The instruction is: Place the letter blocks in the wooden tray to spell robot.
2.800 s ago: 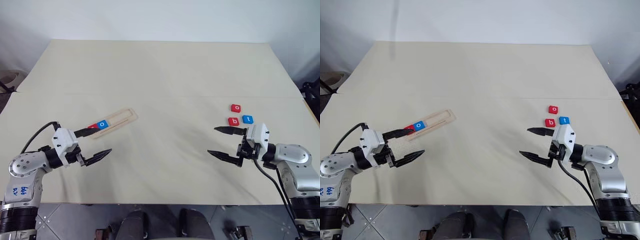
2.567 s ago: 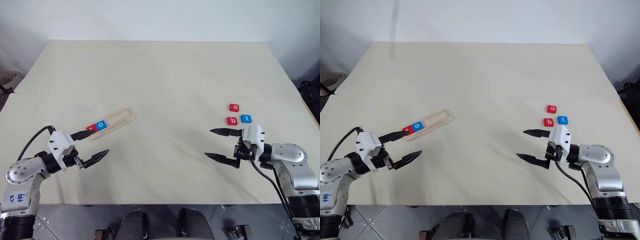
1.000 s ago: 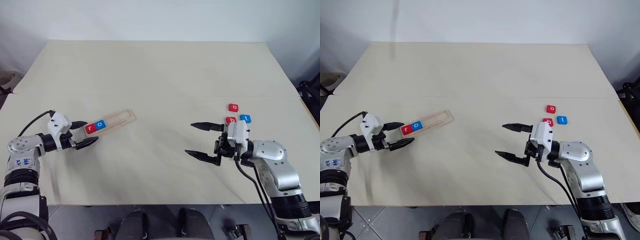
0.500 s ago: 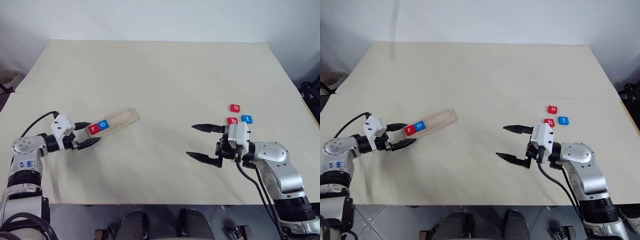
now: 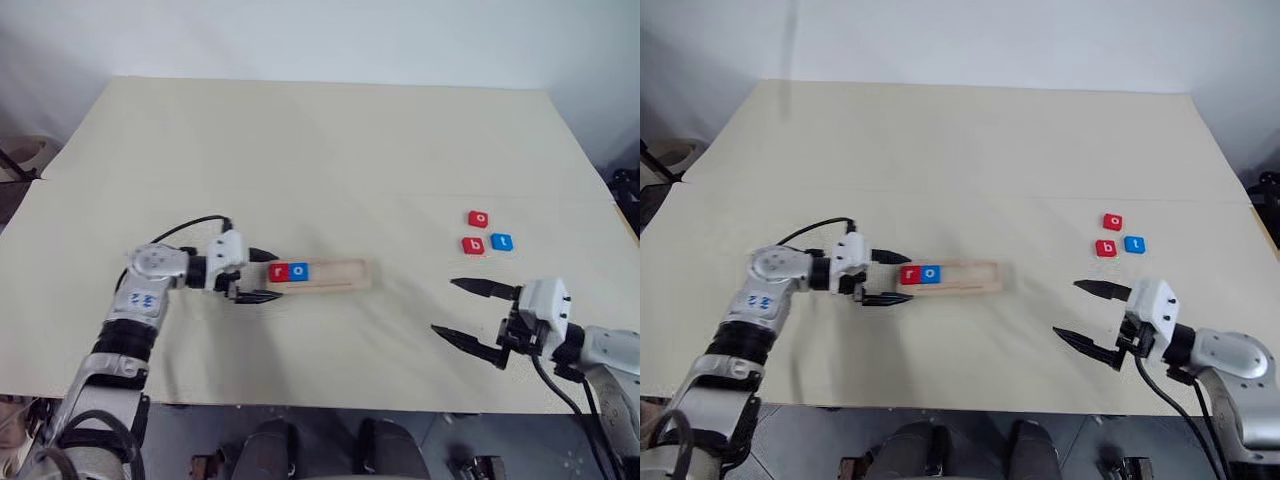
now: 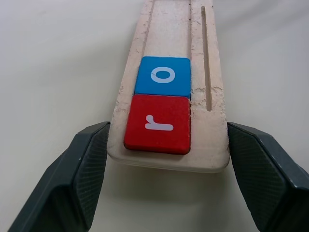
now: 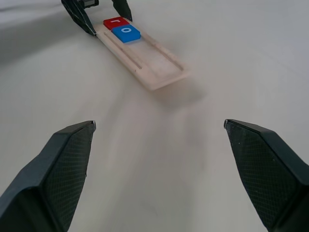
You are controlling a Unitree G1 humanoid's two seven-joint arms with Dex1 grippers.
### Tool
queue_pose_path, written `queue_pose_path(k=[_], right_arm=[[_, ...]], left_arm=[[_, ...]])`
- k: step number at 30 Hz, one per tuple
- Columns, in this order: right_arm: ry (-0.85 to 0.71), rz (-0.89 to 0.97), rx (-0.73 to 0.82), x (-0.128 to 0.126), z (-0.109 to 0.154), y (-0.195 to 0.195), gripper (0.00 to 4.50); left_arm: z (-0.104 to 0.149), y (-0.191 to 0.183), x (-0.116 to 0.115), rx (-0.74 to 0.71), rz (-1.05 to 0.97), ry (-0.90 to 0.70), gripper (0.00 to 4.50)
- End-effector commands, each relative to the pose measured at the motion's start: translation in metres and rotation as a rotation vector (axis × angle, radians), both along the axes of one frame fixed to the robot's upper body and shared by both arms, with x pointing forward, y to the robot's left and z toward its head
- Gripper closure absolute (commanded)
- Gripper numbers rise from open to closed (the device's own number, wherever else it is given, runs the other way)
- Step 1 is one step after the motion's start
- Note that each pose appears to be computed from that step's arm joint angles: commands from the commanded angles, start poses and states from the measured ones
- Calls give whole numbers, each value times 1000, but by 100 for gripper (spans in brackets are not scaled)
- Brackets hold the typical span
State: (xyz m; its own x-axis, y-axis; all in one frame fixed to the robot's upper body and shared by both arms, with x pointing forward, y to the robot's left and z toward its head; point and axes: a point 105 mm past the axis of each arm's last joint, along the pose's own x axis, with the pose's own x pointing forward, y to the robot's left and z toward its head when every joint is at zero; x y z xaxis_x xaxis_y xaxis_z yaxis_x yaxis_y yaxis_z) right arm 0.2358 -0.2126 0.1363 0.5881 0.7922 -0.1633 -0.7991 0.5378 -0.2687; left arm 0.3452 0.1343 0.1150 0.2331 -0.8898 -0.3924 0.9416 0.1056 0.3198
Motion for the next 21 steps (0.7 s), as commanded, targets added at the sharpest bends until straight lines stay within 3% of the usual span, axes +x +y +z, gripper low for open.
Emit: queue_pose_path(k=[1,8,21], right_arm=[[-48,-53,-11,-13,11,-8,0],[-38,-152,-3,-29,6,-20,0],[-39,-177,7,-29,7,-23,0]], left_arm=[[0,-13,3,25,-41,-27,107],[-7,-27,7,34,-49,3,107],[-10,-36,2,-2,-56,49,107]])
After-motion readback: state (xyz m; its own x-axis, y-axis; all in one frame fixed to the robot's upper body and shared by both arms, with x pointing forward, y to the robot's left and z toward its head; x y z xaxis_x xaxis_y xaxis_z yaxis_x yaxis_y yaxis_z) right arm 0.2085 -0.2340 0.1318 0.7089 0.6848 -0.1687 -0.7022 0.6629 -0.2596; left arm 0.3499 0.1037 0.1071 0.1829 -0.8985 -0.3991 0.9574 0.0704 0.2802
